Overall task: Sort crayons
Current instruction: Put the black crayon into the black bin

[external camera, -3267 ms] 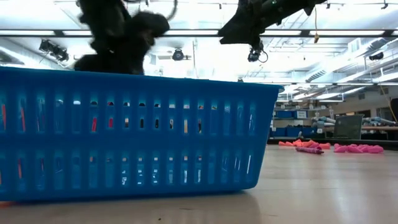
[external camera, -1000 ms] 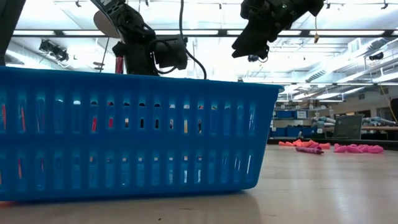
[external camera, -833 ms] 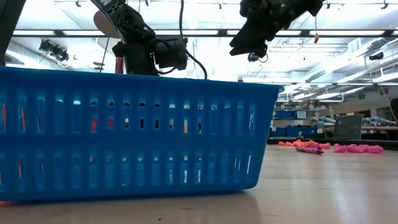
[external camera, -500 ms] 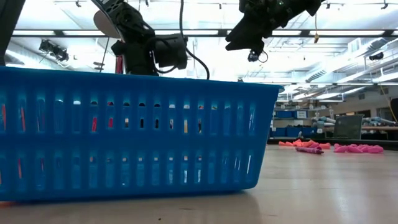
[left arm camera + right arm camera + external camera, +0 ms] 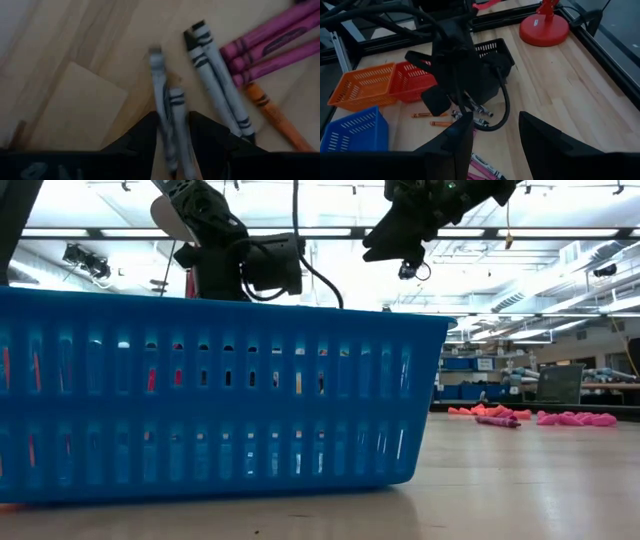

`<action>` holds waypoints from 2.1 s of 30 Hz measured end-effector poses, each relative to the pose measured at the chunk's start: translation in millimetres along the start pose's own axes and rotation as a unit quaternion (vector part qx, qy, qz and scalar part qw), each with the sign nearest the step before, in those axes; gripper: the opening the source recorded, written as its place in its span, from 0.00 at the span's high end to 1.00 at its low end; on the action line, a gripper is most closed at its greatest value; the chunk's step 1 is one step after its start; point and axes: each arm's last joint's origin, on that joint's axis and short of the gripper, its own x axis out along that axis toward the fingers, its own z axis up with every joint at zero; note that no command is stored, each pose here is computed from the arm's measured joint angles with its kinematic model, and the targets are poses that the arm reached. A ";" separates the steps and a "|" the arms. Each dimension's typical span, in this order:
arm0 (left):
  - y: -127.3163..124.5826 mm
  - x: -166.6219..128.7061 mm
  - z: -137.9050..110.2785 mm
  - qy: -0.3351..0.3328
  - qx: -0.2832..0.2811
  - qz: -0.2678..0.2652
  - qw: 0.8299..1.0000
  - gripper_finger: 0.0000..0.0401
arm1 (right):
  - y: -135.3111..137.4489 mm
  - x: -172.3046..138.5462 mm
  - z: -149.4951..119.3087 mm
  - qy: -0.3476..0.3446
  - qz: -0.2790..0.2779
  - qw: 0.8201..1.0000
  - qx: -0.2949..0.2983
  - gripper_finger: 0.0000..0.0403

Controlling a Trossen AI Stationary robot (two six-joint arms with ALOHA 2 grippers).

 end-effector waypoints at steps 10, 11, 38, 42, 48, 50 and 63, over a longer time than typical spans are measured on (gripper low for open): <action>-4.7 7.4 -2.1 0.002 -0.008 0.016 1.000 0.75 | 0.4 0.0 0.6 -0.003 0.002 1.000 0.002 0.60; -4.7 7.5 -2.0 0.001 -0.008 0.017 1.000 0.76 | 0.4 0.0 0.6 -0.003 0.002 1.000 0.002 0.60; -1.9 -1.0 10.8 -0.066 -0.051 0.008 0.996 0.80 | 0.2 0.0 0.6 -0.003 0.002 1.000 -0.003 0.60; -3.5 -3.8 13.8 -0.068 -0.053 0.002 0.996 0.80 | 0.2 0.0 0.6 -0.003 0.003 1.000 -0.003 0.60; -2.0 -7.5 19.0 -0.072 -0.058 0.000 0.996 0.80 | 0.2 0.0 0.6 -0.003 0.003 1.000 -0.011 0.60; -1.1 -10.1 21.3 -0.069 -0.060 0.003 0.996 0.80 | 0.2 0.0 0.6 -0.003 0.003 1.000 -0.011 0.60; 15.6 -17.1 19.9 0.012 -0.063 -0.004 0.998 0.78 | -1.7 -0.3 0.7 -0.003 0.002 1.000 -0.011 0.60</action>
